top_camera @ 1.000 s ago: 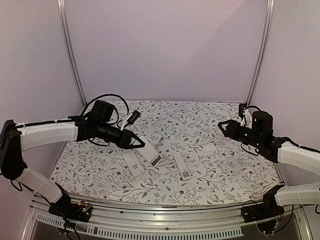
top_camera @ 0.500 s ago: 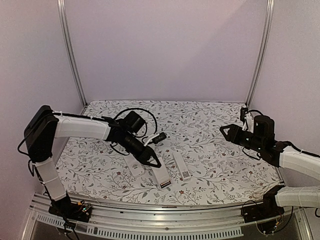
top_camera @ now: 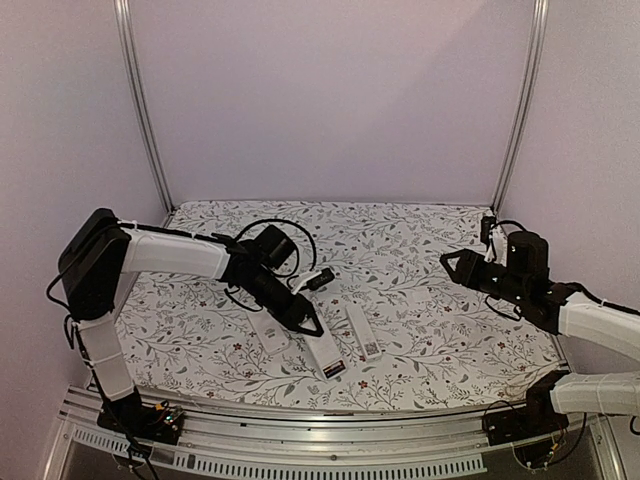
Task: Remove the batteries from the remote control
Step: Place the remote control without the battery cover at the center of the board.
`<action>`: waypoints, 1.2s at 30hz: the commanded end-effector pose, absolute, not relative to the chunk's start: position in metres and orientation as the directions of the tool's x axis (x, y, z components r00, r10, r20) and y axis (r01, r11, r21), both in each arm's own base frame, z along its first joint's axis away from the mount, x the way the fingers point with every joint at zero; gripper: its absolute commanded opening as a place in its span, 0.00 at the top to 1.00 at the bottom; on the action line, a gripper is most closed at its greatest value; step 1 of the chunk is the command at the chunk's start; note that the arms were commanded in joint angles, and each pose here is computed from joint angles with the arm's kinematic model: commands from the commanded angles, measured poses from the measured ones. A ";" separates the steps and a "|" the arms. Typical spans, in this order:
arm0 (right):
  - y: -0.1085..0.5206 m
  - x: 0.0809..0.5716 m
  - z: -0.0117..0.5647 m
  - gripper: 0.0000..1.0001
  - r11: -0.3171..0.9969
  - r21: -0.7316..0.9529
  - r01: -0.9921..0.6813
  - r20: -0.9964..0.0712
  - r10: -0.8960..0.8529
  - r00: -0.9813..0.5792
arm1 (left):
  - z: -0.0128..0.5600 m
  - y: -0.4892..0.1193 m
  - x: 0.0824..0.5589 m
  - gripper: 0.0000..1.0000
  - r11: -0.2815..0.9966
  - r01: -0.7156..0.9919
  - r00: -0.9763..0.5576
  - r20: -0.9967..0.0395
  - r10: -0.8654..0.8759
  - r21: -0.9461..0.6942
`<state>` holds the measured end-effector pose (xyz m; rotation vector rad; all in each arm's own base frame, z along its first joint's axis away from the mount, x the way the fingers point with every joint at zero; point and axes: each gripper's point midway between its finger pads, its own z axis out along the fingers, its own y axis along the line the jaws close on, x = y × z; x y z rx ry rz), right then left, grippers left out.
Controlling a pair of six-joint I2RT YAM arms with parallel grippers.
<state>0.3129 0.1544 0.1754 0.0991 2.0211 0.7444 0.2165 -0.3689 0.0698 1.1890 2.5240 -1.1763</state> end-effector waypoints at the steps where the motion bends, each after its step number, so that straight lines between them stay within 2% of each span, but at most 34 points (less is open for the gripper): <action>1: 0.152 0.311 0.161 0.42 0.819 0.538 -0.201 -0.745 0.350 -0.569 | 0.055 -0.367 0.226 0.66 0.458 0.705 -0.691 -0.380 0.615 -0.542; 15: 0.152 0.310 0.155 0.42 0.814 0.549 -0.192 -0.734 0.359 -0.576 | 0.053 -0.361 0.248 0.50 0.541 0.723 -0.690 -0.420 0.590 -0.429; 23: 0.151 0.309 0.153 0.41 0.814 0.551 -0.182 -0.731 0.366 -0.576 | 0.080 -0.355 0.271 0.36 0.607 0.728 -0.669 -0.525 0.526 -0.319; 27: 0.150 0.308 0.155 0.41 0.808 0.560 -0.181 -0.728 0.376 -0.574 | 0.117 -0.350 0.296 0.27 0.679 0.688 -0.654 -0.623 0.429 -0.255; 32: 0.150 0.306 0.163 0.41 0.798 0.573 -0.187 -0.730 0.392 -0.560 | 0.163 -0.343 0.323 0.20 0.757 0.604 -0.611 -0.755 0.238 -0.250; 36: 0.147 0.306 0.167 0.41 0.801 0.574 -0.172 -0.727 0.401 -0.557 | 0.162 -0.338 0.339 0.18 0.797 0.518 -0.645 -0.753 0.126 -0.310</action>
